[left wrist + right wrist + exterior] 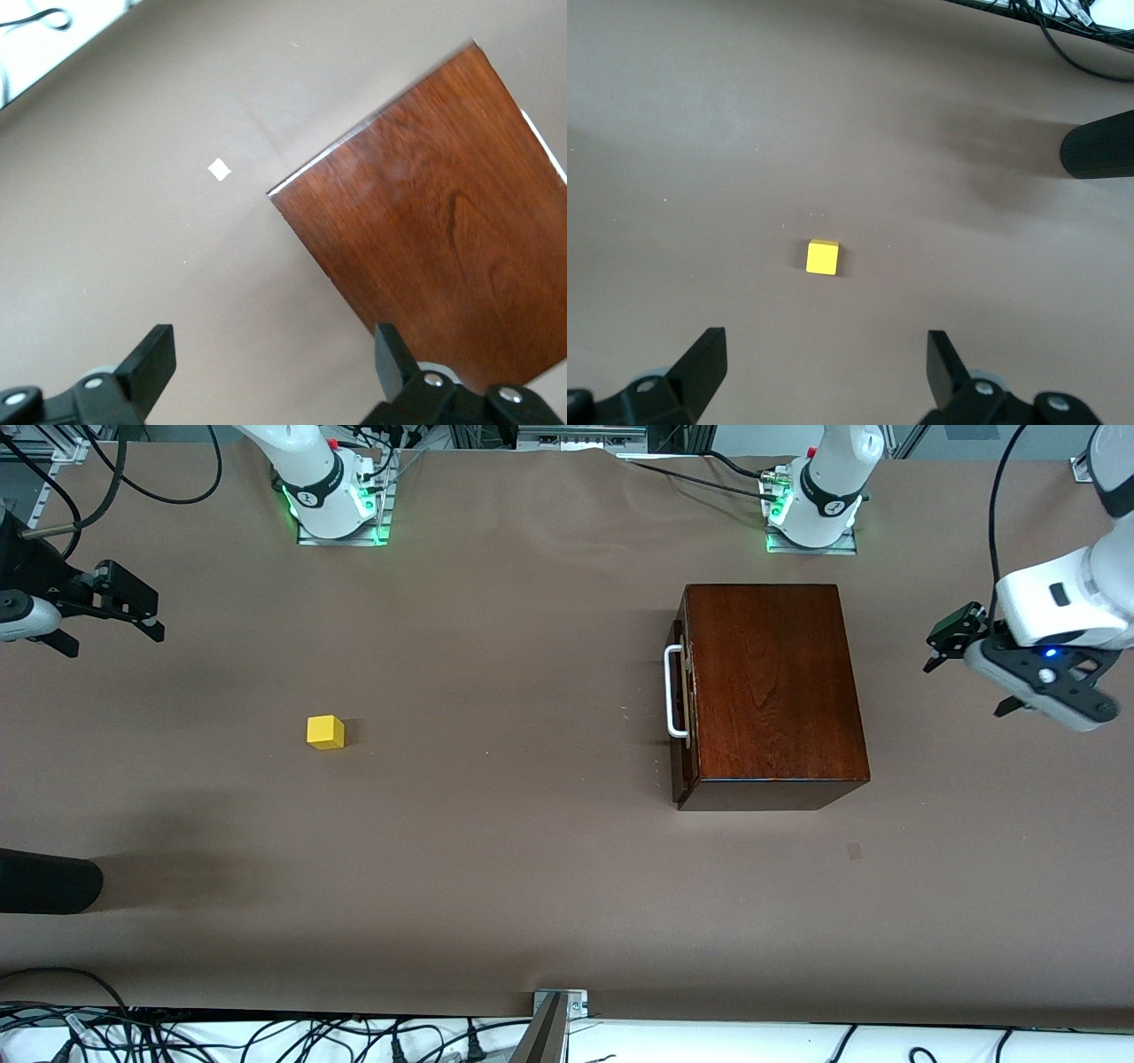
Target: Open drawer, take yellow block, close drawer
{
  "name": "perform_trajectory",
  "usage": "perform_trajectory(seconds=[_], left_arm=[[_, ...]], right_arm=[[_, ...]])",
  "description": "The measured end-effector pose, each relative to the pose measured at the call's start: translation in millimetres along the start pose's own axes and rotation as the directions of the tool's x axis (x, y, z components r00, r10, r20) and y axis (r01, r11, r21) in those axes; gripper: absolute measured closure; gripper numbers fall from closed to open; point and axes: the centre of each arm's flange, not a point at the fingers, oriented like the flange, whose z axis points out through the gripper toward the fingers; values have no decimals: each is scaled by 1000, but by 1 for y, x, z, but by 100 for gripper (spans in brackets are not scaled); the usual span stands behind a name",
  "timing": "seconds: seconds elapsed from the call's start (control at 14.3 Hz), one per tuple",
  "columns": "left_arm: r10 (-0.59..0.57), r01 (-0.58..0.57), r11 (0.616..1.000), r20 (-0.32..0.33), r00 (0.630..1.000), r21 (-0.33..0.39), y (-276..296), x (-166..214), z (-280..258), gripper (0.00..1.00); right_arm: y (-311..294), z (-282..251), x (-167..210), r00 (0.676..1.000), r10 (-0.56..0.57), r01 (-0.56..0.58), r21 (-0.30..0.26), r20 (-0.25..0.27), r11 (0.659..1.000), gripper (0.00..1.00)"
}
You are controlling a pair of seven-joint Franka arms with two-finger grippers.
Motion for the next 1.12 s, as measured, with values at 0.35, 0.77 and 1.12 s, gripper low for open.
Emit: perform_trajectory(seconds=[0.35,0.77,1.12], left_arm=[[-339,340,941,-30,940,6,-3,-23,-14,0],[-405,406,914,21,914,0,-28,-42,16,0],[-412,412,911,13,911,0,-29,-46,12,0]], right_arm=[[-5,0,1,1000,-9,9,1,0,1000,0],[1,4,1,1000,2,-2,0,7,1000,0],[-1,9,5,1000,-3,3,1,13,1000,0]])
